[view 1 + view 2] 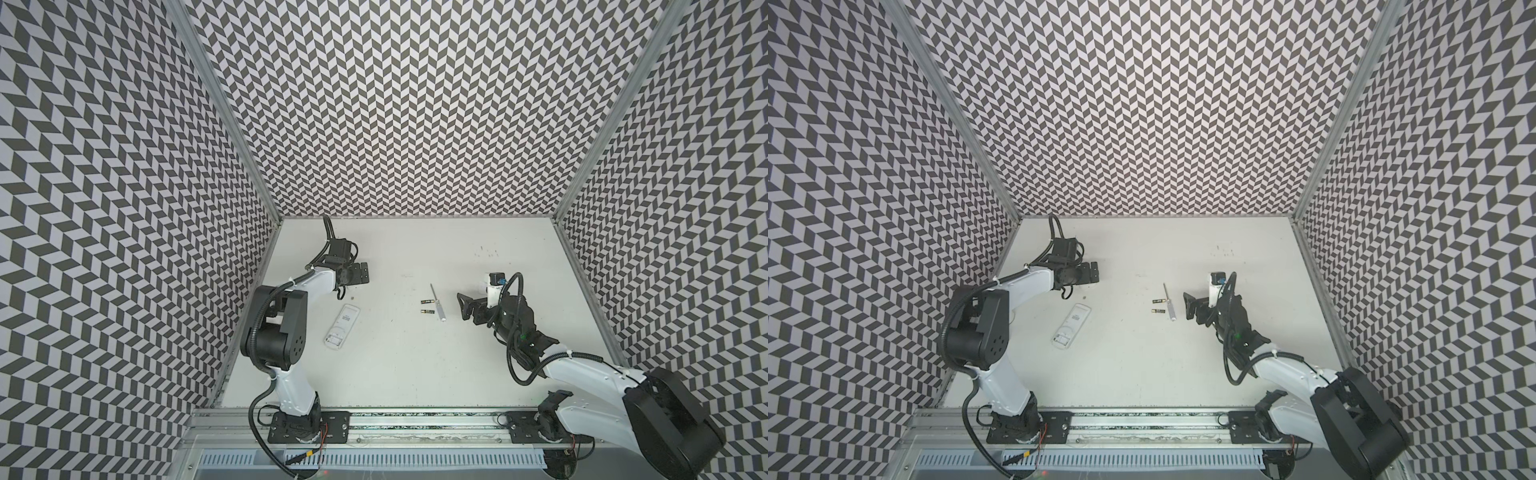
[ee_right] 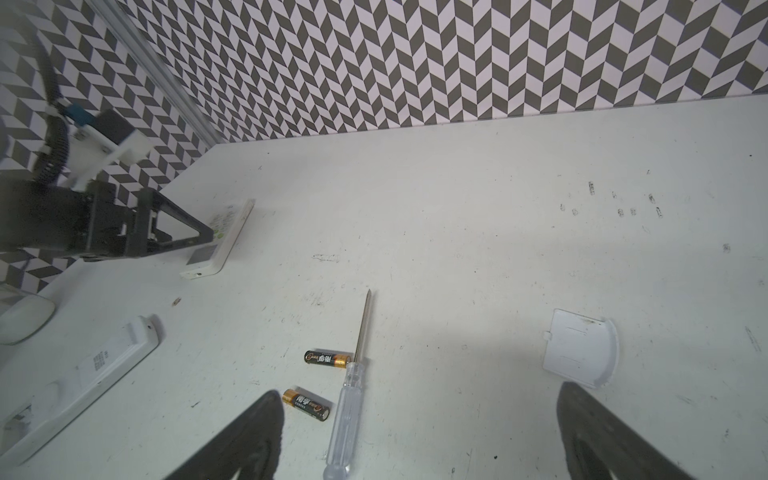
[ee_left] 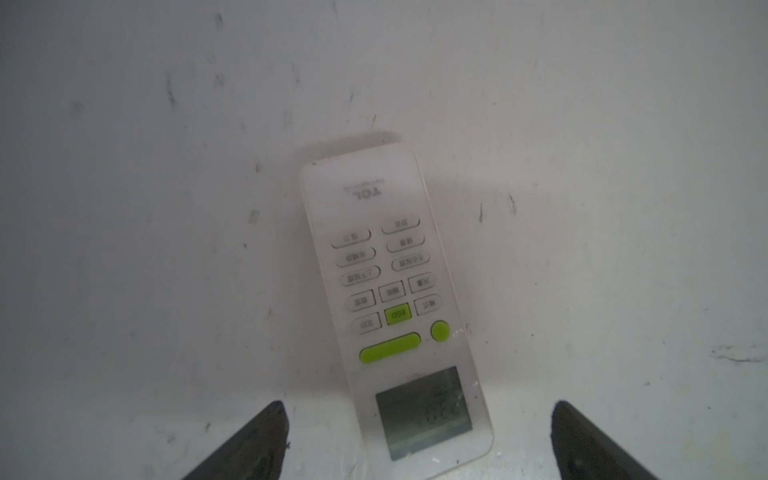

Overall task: Unload the batteries from the remote control
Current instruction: 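Lower the left gripper onto the white TCL remote and close on its end, then lift the TCL remote with the left gripper while the right gripper reaches toward it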

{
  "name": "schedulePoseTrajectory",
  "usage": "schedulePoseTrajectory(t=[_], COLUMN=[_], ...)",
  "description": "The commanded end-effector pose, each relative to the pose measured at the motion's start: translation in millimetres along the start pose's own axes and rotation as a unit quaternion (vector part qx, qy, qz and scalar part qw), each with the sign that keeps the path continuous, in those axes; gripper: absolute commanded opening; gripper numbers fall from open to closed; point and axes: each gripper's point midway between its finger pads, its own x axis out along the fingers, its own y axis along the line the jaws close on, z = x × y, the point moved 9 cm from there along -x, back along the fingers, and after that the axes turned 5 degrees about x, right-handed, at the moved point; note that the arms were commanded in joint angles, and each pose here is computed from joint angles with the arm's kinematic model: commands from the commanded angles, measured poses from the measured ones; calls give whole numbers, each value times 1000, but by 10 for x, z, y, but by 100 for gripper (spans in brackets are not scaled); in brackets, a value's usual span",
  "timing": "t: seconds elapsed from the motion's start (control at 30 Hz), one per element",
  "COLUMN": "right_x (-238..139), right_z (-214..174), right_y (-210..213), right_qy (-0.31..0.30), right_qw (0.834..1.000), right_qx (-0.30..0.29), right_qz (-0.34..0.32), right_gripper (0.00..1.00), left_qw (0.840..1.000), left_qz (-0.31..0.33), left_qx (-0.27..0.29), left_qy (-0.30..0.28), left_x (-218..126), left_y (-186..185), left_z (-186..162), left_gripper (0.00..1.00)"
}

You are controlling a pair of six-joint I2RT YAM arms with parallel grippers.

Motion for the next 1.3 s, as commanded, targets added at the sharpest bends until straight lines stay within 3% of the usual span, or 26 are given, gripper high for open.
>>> schedulePoseTrajectory(t=[0.0,0.23,0.47,0.87,1.07,1.27], right_x=[-30,-9,2,-32,-148,-250], right_z=[41,32,70,23,83,226], right_y=[30,46,54,34,105,217], right_qy=[-11,-7,-9,-15,-43,-67], right_qw=[1000,1000,1000,1000,994,987], right_qx=[-1,-1,-9,-10,-66,-103], right_qz=[17,26,22,26,70,108], right_gripper=[100,99,99,99,98,95], left_qw=[1000,999,999,999,997,987], left_qz=[23,31,28,-1,-77,-118], left_qx=[-12,-15,-21,-14,20,65], left_qy=[3,16,19,30,-12,-82], left_x=[88,180,190,234,-5,-464], left_y=[-66,-63,-22,-56,-208,-297], left_z=[-56,-180,-197,-246,-105,71], left_gripper=[95,92,79,39,28,28])
